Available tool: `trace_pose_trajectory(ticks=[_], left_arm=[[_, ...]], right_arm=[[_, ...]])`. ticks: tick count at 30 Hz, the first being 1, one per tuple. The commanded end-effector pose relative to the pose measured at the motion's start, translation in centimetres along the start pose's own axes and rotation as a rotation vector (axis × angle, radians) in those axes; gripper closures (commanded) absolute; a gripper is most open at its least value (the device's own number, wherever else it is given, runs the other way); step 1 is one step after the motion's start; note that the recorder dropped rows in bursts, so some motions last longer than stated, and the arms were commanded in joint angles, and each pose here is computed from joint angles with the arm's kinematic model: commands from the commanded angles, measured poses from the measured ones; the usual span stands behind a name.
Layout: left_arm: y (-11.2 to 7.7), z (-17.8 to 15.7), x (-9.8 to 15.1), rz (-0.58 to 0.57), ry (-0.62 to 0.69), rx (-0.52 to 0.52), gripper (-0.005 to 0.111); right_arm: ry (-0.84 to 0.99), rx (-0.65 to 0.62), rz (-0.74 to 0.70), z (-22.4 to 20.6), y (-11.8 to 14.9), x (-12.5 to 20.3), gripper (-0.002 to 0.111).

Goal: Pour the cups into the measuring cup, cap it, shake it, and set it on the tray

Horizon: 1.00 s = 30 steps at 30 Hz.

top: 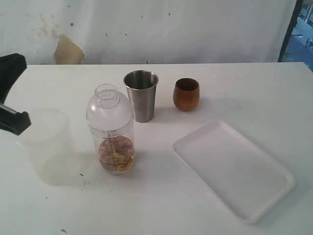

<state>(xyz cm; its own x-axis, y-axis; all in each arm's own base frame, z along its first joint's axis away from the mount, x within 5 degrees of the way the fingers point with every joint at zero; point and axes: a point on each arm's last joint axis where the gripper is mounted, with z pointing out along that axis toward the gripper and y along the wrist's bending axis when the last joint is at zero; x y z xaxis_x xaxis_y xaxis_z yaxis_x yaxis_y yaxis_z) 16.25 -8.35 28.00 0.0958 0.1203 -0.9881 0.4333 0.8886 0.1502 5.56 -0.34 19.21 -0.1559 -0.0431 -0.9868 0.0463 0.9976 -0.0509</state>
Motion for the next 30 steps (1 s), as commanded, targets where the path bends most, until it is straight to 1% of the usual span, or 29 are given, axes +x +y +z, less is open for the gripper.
trace_pose_trajectory(ticks=[1,2,4,5,6,7,20,24,27,30], left_arm=[[0.2,-2.8,-0.4,-0.008,-0.047,-0.016,0.107],[0.2,-3.8,-0.3,-0.009,-0.033,-0.009,0.107],[0.1,-4.8,-0.1,-0.087,0.020,0.009,0.107],[0.1,-5.3,0.0,-0.206,0.047,0.014,0.107],[0.0,-5.5,0.2,-0.270,0.071,0.016,0.107],[0.0,-5.6,0.3,-0.281,0.084,0.018,0.107],[-0.1,-5.6,0.4,-0.268,0.104,0.021,0.107],[-0.3,-5.8,1.5,-0.257,0.172,0.027,0.107],[-0.3,-6.4,2.5,-0.257,0.170,0.019,0.107],[0.1,-7.6,3.6,-0.260,0.167,-0.031,0.107]], right_arm=[[-0.079,0.009,-0.007,0.0,-0.1,-0.6,0.108],[-0.079,0.009,-0.007,0.0,-0.1,-0.6,0.108],[-0.079,0.009,-0.007,0.0,-0.1,-0.6,0.108],[-0.079,0.009,-0.007,0.0,-0.1,-0.6,0.108],[-0.079,0.009,-0.007,0.0,-0.1,-0.6,0.108],[-0.079,0.009,-0.007,0.0,-0.1,-0.6,0.108],[-0.079,0.009,-0.004,0.0,0.0,-0.6,0.108],[-0.079,0.009,-0.004,0.0,0.0,-0.6,0.108],[-0.079,0.009,-0.004,0.0,0.0,-0.6,0.108],[-0.079,0.009,-0.004,0.0,0.0,-0.6,0.108]])
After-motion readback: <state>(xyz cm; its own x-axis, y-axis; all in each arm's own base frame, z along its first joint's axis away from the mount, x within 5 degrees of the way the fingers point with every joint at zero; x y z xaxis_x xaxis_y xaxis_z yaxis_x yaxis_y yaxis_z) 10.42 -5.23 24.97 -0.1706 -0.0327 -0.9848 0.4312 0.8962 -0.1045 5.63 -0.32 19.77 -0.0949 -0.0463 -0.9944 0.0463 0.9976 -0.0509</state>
